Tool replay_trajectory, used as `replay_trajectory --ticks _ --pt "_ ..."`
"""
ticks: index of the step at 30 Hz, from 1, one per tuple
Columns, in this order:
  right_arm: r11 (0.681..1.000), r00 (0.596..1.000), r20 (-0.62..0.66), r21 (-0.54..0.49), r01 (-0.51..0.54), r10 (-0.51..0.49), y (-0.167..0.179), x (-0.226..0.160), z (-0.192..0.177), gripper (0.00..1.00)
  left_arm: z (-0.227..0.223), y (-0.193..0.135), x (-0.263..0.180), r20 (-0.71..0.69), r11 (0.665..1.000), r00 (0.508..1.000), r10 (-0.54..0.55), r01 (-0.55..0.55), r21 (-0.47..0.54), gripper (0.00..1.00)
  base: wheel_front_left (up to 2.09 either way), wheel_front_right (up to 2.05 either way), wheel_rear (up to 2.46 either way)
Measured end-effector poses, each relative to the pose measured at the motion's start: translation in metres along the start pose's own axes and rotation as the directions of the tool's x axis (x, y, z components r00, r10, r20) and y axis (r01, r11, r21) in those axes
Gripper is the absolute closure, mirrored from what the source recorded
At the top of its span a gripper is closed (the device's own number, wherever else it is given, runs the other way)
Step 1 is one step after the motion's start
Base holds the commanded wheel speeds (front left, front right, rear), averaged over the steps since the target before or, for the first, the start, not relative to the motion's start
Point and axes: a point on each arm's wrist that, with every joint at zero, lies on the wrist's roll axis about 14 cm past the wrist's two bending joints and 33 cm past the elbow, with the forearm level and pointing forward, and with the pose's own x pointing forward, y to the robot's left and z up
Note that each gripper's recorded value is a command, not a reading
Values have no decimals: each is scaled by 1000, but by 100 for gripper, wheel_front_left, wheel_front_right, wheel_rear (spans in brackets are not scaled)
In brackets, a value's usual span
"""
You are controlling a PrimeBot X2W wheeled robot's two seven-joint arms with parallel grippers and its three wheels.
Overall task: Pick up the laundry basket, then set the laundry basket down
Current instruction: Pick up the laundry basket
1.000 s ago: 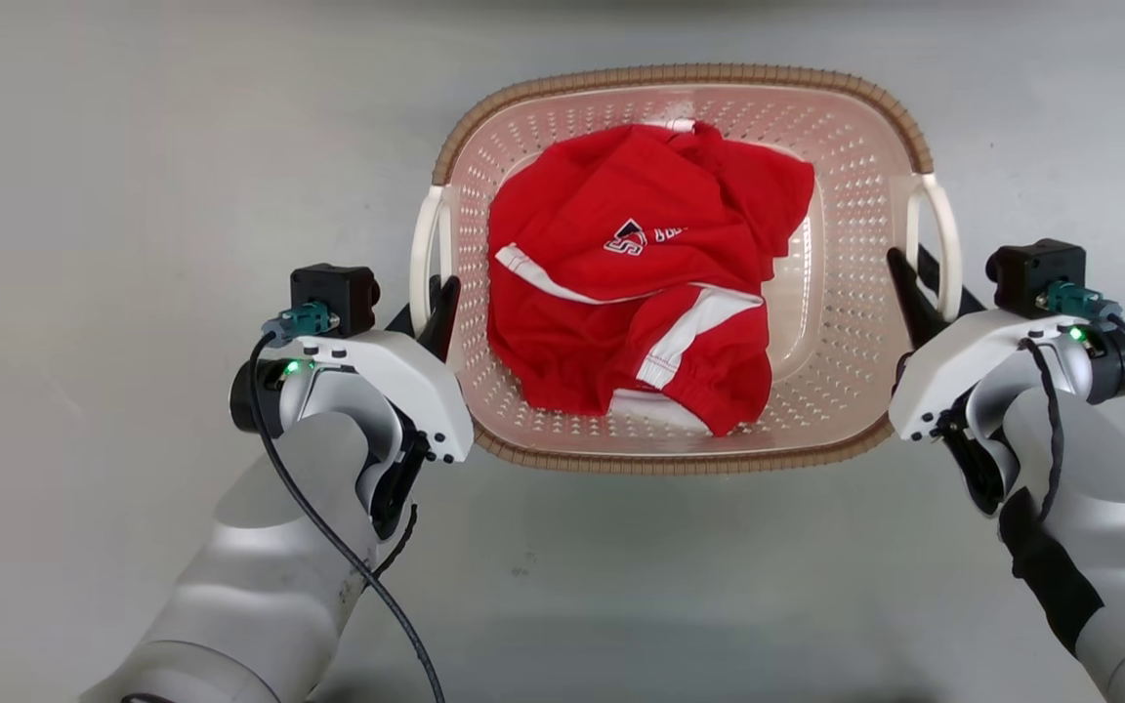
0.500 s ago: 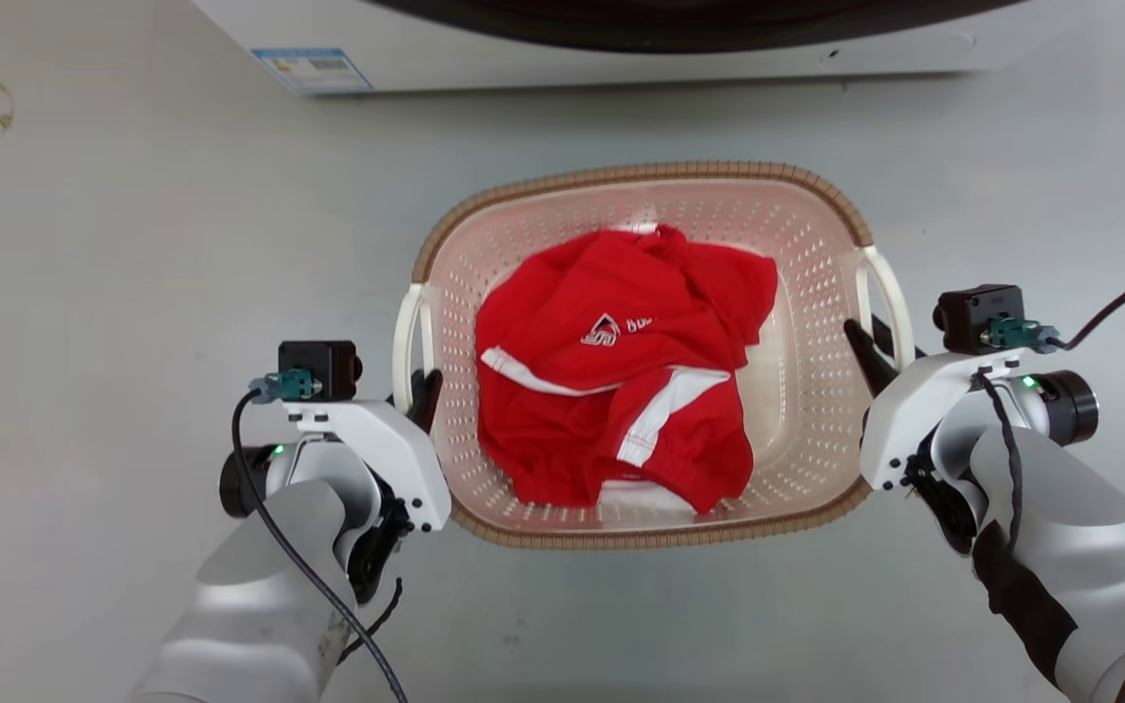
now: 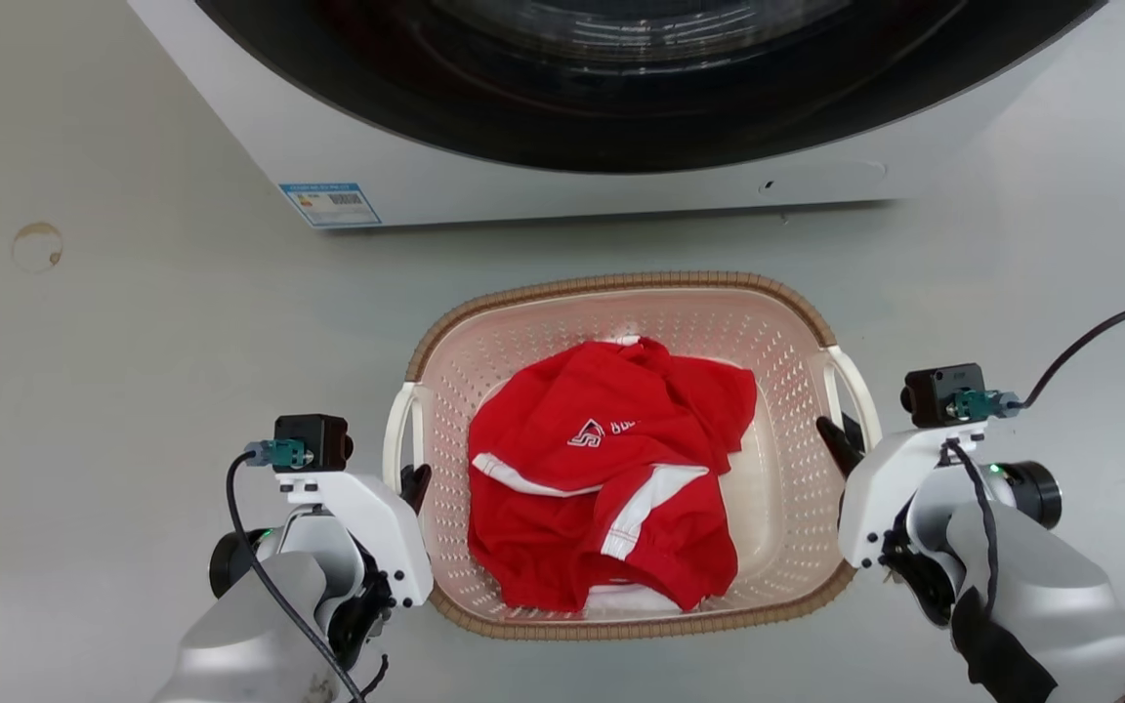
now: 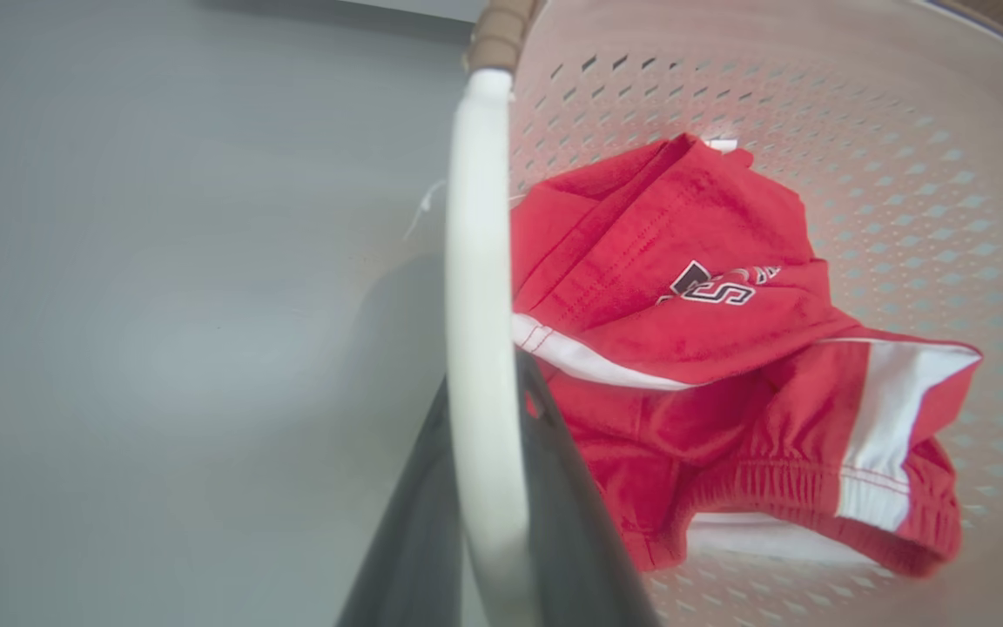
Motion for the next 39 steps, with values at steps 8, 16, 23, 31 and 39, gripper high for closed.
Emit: replay_trajectory --ticks 8,16,23,31,39 --pt "999 1000 -22 54 5 -4 15 -28 -18 100 -9 -10 -23 -40 1000 999 -17 17 11 100 0 0 0" --pt "999 999 -49 38 -8 9 34 -54 -34 100 -23 -15 -48 -88 999 996 -19 22 33 100 0 0 0" --pt "1000 999 -39 -23 -12 11 46 -72 -37 100 -27 -22 -70 -76 999 997 -25 29 46 100 0 0 0" --pt "998 999 -50 -60 -19 16 60 -85 -47 100 -35 -21 -91 -76 999 997 -14 18 46 100 0 0 0" --pt "996 999 -42 -85 -26 23 67 -90 -49 100 -40 -19 -103 -76 999 997 -9 13 44 100 0 0 0"
